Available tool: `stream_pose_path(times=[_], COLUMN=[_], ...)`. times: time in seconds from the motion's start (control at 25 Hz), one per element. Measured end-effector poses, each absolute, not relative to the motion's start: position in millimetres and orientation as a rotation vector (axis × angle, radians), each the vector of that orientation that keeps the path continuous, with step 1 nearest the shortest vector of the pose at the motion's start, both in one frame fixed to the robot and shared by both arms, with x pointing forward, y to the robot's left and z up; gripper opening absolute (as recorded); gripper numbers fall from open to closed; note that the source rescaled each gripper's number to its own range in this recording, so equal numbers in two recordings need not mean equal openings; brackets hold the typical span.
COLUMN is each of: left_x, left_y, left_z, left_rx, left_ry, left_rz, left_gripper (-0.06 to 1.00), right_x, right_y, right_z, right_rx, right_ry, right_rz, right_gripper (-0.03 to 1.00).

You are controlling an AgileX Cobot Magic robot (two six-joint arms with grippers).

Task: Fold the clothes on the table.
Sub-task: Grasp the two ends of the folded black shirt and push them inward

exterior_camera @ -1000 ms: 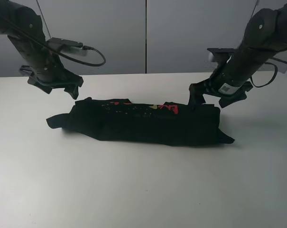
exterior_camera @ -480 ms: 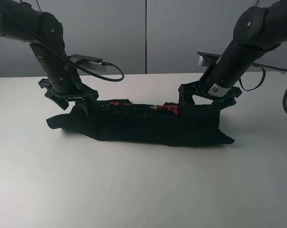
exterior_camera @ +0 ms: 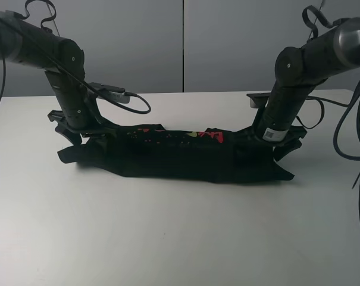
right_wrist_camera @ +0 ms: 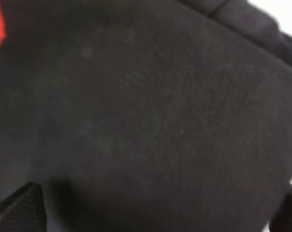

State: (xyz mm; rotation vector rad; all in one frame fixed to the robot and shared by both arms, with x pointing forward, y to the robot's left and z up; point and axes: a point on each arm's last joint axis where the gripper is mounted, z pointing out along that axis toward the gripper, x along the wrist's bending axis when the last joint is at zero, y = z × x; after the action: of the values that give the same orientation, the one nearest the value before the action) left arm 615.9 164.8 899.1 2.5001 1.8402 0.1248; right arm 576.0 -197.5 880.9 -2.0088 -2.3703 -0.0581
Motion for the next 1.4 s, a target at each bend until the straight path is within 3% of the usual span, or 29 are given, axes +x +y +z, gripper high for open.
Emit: stream_pose_path(times=[0.6,1.16,1.4], left_x=[626.1,629.2,629.7], left_y=[197.3,198.3,197.5], left_z=[897.2,896.9,879.5], left_rx=[2.448,2.453,2.471], left_ry=[1.948,1.919,1.941], left_rz=[0.165,0.211,0.169], left_gripper=[0.99,0.99,0.99], right_x=[579.6,579.6,578.9], right_y=[-200.6,-200.7,-200.9], right_z=[864.6,864.6,869.4], right_rx=[-2.022,-2.021,-1.997], right_ry=[-2.385,-2.387,-2.412], right_rz=[0.018,0.019,0.012], right_gripper=[1.0,1.0,1.0])
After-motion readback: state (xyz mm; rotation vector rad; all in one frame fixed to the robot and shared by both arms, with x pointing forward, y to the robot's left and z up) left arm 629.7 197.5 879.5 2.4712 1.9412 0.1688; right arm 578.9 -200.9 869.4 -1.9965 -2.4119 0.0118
